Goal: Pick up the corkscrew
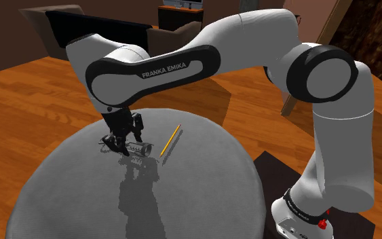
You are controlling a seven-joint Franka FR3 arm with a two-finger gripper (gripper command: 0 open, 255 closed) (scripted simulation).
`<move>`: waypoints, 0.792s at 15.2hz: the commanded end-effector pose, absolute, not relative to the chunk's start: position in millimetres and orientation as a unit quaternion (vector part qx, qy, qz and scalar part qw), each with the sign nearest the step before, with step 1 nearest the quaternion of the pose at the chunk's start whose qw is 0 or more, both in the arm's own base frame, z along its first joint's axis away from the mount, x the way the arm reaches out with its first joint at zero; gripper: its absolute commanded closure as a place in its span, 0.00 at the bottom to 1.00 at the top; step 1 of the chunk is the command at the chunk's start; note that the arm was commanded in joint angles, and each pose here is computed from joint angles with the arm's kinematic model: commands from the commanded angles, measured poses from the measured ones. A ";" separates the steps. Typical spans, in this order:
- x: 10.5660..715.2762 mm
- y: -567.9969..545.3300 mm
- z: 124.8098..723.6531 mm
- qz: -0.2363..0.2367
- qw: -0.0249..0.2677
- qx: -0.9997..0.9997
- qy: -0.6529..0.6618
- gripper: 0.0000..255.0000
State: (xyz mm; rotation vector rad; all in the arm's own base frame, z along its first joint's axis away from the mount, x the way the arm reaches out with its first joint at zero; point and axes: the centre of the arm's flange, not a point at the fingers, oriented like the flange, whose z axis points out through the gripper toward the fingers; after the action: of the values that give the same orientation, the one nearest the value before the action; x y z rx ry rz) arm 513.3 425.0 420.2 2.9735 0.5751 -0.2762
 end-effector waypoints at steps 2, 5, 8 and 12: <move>513.3 425.1 420.2 -0.091 0.050 0.977 0.189 1.00; 513.4 424.6 420.3 -0.091 0.050 0.977 0.189 1.00; 513.4 424.6 436.1 -0.091 0.050 0.977 0.189 1.00; 513.4 424.6 457.3 -0.091 0.050 0.977 0.189 1.00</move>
State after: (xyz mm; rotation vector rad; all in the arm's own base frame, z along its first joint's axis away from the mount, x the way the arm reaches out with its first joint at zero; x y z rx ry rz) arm 514.0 424.9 452.6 2.9737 0.5751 -0.2758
